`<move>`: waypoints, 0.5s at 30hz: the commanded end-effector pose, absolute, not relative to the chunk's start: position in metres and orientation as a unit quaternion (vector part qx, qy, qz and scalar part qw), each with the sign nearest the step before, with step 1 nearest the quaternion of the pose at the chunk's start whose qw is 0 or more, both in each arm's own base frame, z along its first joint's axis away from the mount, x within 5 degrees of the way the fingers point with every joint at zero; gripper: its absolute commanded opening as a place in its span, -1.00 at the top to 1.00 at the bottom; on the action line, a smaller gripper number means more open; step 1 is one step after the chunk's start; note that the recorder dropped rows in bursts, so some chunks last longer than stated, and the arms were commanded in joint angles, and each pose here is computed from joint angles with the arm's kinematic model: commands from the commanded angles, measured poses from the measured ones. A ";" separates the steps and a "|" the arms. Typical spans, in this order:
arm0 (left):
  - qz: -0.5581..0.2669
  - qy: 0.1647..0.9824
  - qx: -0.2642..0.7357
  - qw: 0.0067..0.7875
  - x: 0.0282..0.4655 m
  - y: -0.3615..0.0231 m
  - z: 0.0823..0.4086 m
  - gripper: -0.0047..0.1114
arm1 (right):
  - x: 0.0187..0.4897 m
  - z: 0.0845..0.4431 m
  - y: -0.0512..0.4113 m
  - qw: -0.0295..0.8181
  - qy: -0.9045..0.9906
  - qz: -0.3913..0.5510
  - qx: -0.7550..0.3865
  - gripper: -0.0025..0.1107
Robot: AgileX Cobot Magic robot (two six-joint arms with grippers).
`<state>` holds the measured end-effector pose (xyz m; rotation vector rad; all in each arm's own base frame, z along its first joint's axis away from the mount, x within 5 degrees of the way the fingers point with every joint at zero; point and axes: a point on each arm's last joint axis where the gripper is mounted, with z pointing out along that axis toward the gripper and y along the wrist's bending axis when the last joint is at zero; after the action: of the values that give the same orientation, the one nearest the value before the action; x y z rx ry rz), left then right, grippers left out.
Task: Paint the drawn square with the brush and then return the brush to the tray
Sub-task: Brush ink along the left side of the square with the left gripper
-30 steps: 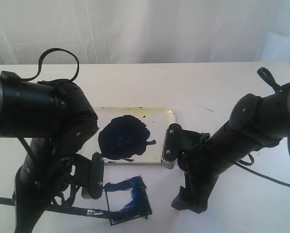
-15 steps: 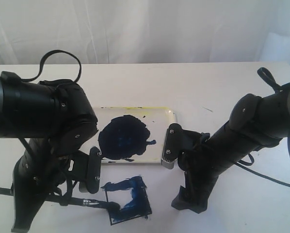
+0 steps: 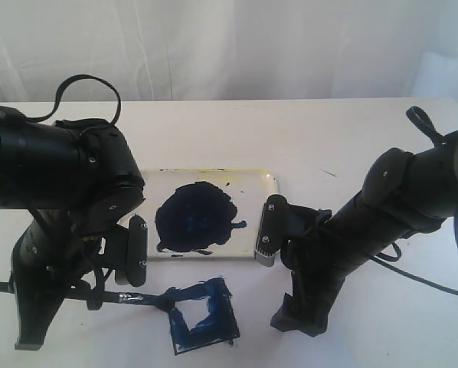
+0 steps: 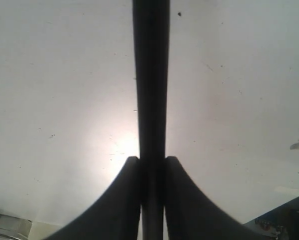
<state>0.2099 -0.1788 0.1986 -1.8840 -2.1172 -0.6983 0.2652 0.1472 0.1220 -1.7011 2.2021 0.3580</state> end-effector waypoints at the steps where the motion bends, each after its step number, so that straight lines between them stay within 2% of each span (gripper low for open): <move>1: -0.242 -0.724 -0.635 0.122 0.208 -0.177 0.202 0.92 | 0.262 0.113 0.143 0.152 0.771 0.115 -0.608 -0.62; 12: -0.221 -0.732 -0.642 0.064 0.213 -0.186 0.199 0.92 | 0.261 0.113 0.143 0.151 0.771 0.115 -0.608 -0.62; 15: -0.183 -0.727 -0.657 0.080 0.207 -0.189 0.196 0.92 | 0.262 0.113 0.143 0.152 0.771 0.115 -0.608 -0.62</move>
<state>0.2130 -0.1865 0.1953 -1.9536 -2.1896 -0.6452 0.2652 0.1472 0.1220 -1.7011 2.2021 0.3580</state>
